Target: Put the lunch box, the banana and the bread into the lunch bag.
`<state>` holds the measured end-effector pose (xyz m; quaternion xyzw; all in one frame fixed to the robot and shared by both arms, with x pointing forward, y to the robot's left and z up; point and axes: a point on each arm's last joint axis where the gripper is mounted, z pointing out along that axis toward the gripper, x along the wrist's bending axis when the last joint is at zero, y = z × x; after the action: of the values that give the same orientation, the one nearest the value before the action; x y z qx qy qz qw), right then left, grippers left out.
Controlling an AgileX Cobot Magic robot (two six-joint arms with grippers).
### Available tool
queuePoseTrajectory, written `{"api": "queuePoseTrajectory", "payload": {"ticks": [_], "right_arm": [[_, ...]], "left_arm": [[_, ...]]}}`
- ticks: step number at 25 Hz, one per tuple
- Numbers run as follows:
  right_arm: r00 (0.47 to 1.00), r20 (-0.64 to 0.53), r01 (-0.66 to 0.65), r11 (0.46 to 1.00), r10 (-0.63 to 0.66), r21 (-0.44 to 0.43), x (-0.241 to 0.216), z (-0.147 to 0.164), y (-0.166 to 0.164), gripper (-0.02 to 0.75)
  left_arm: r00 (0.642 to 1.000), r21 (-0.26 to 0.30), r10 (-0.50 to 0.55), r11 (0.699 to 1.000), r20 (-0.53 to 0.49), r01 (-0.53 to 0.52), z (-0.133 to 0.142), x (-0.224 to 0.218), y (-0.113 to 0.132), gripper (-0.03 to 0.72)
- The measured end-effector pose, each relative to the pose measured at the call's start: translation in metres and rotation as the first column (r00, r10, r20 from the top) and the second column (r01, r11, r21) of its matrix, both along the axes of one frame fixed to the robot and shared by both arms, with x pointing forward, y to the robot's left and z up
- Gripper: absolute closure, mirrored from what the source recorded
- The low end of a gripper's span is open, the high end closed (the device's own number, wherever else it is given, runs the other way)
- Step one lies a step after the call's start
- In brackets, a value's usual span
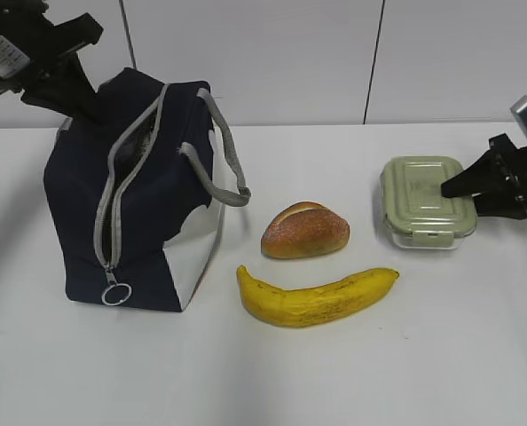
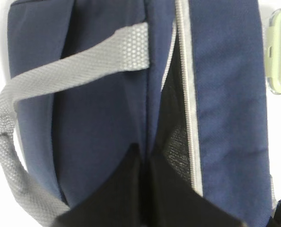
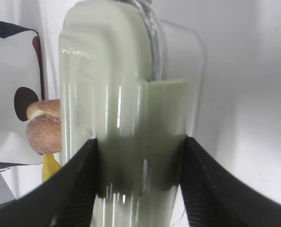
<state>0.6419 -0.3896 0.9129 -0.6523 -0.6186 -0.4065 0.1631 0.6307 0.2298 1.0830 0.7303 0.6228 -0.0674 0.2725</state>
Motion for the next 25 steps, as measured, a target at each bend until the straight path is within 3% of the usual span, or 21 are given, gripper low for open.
{"api": "queuePoseTrajectory", "payload": {"ticks": [5, 13, 25], "right_arm": [[0.999, 0.033, 0.036, 0.999, -0.035, -0.01, -0.001, 0.042, 0.01, 0.374], [0.994, 0.097, 0.046, 0.998, -0.05, 0.046, -0.008, 0.109, 0.05, 0.374], [0.965, 0.196, -0.193, 0.978, 0.174, 0.084, -0.016, 0.182, 0.163, 0.374]], "left_arm": [[1.0, -0.06, 0.006, 0.998, -0.002, -0.006, 0.003, 0.0, -0.004, 0.691], [1.0, -0.138, 0.016, 0.99, -0.004, -0.017, 0.006, 0.001, -0.01, 0.691], [0.999, -0.172, 0.017, 0.985, -0.032, -0.022, -0.001, 0.005, -0.013, 0.691]]}}
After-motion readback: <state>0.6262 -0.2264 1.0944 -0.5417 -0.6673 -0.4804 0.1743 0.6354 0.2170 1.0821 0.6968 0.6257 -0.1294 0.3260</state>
